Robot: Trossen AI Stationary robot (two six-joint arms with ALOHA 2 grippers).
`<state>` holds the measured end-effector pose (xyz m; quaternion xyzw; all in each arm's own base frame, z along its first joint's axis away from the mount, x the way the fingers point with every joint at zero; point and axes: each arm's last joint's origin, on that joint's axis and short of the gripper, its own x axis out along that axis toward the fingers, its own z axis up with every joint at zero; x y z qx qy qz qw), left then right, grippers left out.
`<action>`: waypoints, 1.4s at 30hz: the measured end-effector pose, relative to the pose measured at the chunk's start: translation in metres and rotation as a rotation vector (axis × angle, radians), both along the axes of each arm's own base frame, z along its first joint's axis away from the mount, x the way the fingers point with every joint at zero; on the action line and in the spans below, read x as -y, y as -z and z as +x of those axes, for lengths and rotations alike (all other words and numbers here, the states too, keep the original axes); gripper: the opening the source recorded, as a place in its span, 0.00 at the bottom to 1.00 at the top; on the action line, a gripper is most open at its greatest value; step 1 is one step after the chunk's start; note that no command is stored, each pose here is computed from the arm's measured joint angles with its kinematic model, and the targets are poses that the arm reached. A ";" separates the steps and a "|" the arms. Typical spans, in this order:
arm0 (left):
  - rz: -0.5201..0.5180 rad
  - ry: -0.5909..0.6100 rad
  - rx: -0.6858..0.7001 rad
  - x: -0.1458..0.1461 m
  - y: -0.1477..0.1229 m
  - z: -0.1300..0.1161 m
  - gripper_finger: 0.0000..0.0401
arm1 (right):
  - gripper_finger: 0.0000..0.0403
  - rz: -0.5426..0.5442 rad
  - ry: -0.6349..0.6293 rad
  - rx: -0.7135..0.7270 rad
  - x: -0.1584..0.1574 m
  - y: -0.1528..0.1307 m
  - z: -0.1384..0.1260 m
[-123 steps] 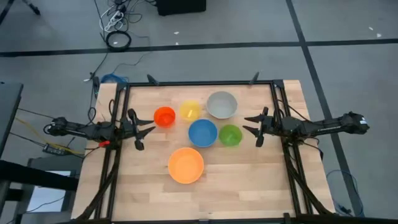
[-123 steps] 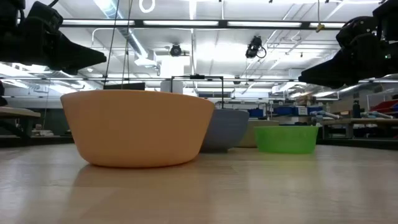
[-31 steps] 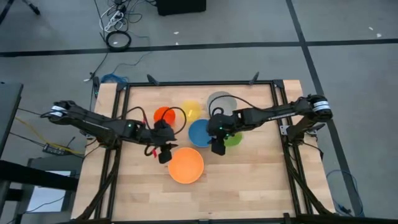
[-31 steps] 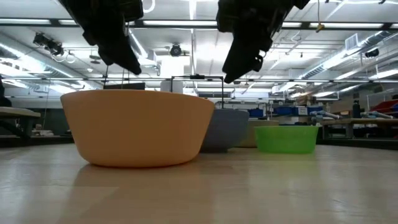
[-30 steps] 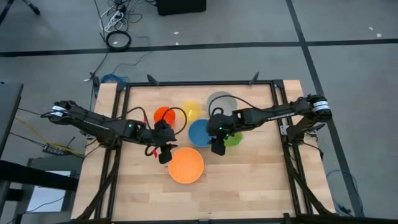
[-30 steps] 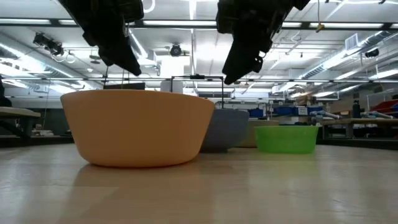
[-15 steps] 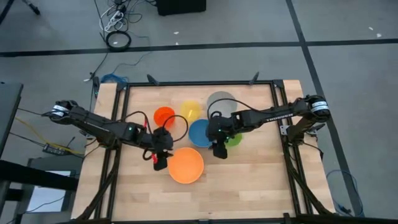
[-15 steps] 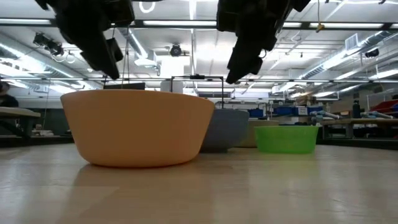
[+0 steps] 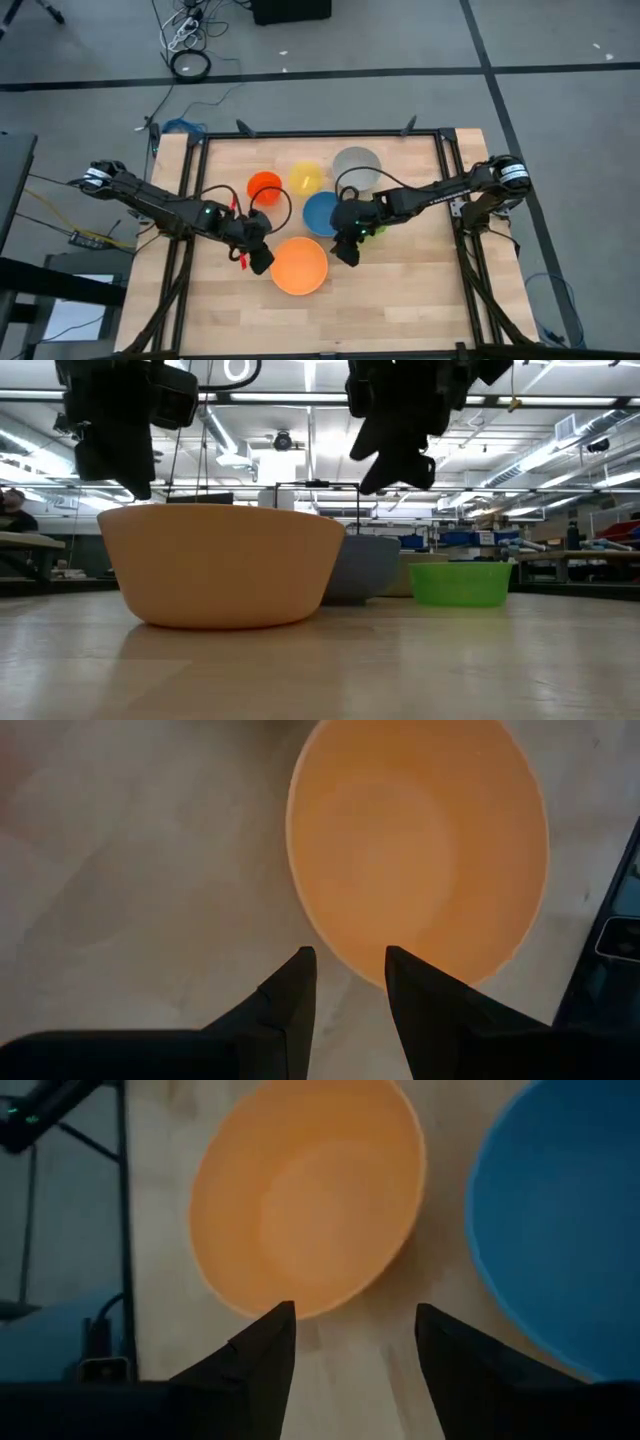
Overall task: Nest bowls inside each other
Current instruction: Stack the orange bowl on top of the grey bowl
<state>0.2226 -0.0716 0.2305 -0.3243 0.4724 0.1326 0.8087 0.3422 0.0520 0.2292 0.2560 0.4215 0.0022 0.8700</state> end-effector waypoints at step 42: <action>0.044 -0.089 0.039 0.009 -0.001 -0.003 0.33 | 0.05 0.069 0.092 0.049 -0.020 0.085 0.024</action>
